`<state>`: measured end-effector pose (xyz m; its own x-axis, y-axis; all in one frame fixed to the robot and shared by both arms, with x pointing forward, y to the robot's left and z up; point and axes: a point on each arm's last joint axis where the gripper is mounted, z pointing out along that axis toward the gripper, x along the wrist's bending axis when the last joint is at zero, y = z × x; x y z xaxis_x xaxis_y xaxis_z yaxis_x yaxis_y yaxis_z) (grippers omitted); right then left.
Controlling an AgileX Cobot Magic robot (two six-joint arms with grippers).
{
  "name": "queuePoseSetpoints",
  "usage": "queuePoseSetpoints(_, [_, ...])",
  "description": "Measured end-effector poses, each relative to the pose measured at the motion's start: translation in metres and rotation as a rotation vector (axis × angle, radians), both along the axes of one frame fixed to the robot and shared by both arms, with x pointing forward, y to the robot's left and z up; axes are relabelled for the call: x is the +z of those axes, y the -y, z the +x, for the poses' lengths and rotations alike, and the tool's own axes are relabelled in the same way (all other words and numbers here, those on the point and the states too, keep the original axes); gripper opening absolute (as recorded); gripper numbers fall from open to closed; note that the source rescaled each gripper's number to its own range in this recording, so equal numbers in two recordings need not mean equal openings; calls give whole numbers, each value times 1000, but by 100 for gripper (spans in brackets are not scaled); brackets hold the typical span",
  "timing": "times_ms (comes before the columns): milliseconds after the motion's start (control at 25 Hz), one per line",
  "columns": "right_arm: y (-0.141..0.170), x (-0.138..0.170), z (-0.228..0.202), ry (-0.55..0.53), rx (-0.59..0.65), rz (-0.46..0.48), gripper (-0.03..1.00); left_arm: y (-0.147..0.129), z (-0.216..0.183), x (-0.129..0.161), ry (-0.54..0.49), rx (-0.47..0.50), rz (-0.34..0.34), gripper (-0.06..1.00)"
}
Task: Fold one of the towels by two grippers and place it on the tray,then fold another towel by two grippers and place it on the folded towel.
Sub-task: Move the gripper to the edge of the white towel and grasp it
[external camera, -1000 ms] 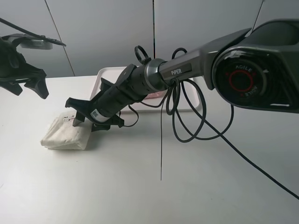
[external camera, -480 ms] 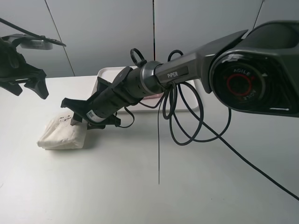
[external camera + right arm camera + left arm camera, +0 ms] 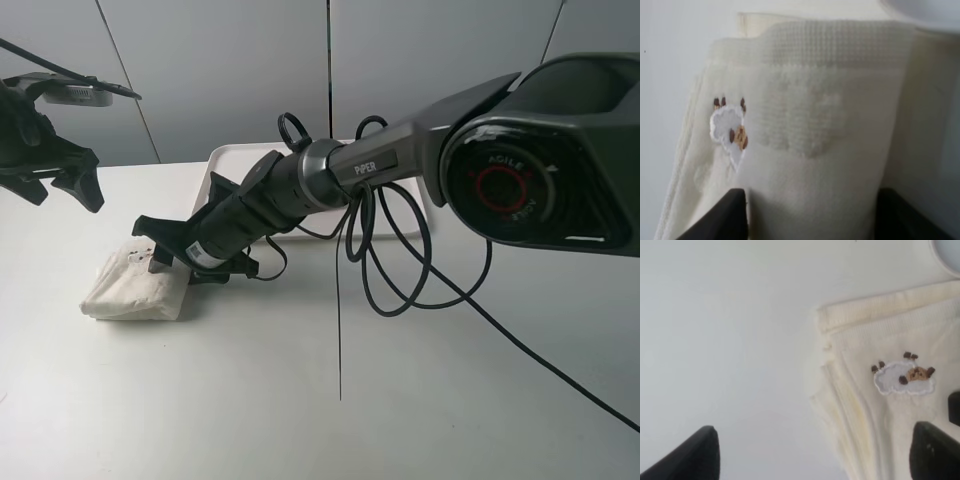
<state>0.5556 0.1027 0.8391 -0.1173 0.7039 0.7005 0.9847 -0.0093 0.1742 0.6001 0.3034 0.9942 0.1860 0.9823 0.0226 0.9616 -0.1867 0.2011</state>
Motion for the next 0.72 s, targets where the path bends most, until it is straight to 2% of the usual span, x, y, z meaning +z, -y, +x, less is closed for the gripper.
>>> queuePoseSetpoints(160, [-1, -3, 0, -11, -12, 3, 59, 0, 0, 0, 0, 0, 0, 97])
queuePoseSetpoints(360, [-4, -6, -3, -4, -17, -1, 49, 0, 0, 0, 0, 0, 0, 97])
queuePoseSetpoints(440, [-4, -5, -3, -3, -20, 1, 40, 0, 0, 0, 0, 0, 0, 97])
queuePoseSetpoints(560, [-4, -5, -3, -1, -22, 0, 14, 0, 0, 0, 0, 0, 0, 97])
queuePoseSetpoints(600, [-4, -5, -3, 2, -19, 0, 9, 0, 0, 0, 0, 0, 0, 97])
queuePoseSetpoints(720, [-5, -5, -4, 5, -15, 0, 9, 0, 0, 0, 0, 0, 0, 97])
